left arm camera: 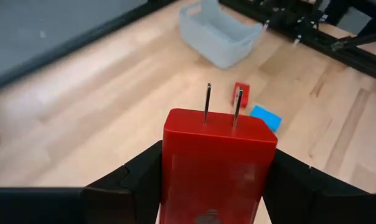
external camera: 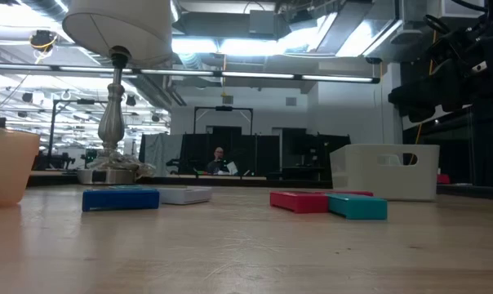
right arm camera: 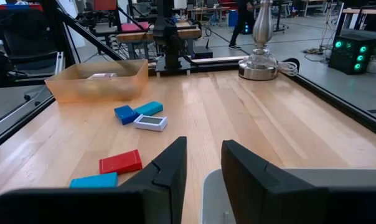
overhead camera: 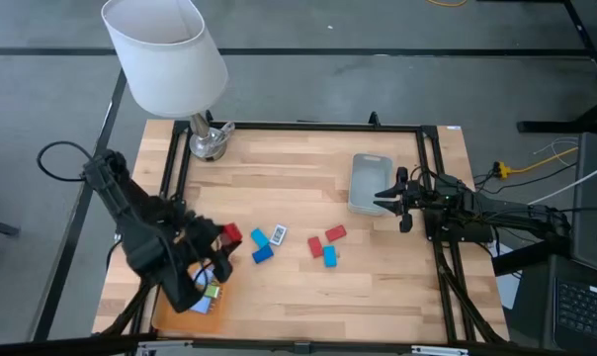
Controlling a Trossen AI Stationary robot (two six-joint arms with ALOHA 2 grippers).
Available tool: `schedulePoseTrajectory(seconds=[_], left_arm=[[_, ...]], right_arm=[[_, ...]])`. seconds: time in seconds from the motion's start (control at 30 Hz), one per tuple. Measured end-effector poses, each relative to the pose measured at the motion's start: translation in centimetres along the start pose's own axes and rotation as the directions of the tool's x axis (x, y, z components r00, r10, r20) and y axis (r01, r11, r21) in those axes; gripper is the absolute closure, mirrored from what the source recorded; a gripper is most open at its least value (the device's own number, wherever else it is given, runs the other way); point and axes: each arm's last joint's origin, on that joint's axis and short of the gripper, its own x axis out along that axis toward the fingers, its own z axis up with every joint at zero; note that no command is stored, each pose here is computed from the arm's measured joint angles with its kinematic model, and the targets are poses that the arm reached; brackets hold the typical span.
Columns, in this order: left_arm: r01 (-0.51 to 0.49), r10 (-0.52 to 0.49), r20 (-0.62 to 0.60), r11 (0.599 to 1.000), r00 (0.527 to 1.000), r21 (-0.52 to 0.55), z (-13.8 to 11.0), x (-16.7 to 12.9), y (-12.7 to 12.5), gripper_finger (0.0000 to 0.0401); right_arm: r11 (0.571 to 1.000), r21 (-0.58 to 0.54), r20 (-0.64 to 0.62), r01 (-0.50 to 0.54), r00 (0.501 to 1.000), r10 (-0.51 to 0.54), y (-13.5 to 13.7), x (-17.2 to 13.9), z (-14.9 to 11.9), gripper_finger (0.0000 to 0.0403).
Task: Pick & Place Office items
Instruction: Put the red charger adapter into the orange bin
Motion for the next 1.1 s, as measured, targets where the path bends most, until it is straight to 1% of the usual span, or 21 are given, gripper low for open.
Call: schedulePoseTrajectory(seconds=[0.13,0.27,0.53,0.63,0.8,0.97,1.1], left_arm=[[0.008,-0.008,-0.005,0.996,1.0,-0.094,-3.1,0.0,0.6,0.0192],[0.014,-0.016,-0.007,0.989,1.0,-0.145,-4.8,0.0,1.1,0.0192],[-0.003,0.003,-0.004,0.99,1.0,-0.139,-6.2,0.5,1.8,0.0192],[-0.018,0.015,-0.028,0.99,1.0,-0.137,-6.6,0.8,1.9,0.0192],[-0.006,-0.001,-0.059,0.992,0.998,-0.129,-8.0,1.2,2.1,0.0192],[-0.009,-0.01,-0.118,0.987,0.993,-0.157,-10.1,1.6,2.8,0.0192],[-0.034,0.0,-0.203,0.986,0.979,-0.161,-11.8,1.7,3.5,0.0192]], right_arm=[[1.0,0.0,0.0,0.0,1.0,0.0,0.0,0.0,0.0,0.0302],[1.0,0.0,0.0,0.0,1.0,0.0,0.0,0.0,0.0,0.0302],[1.0,0.0,0.0,0.0,1.0,0.0,0.0,0.0,0.0,0.0302],[1.0,0.0,0.0,0.0,1.0,0.0,0.0,0.0,0.0,0.0302],[1.0,0.0,0.0,0.0,1.0,0.0,0.0,0.0,0.0,0.0302],[1.0,0.0,0.0,0.0,1.0,0.0,0.0,0.0,0.0,0.0302],[1.0,0.0,0.0,0.0,1.0,0.0,0.0,0.0,0.0,0.0302]])
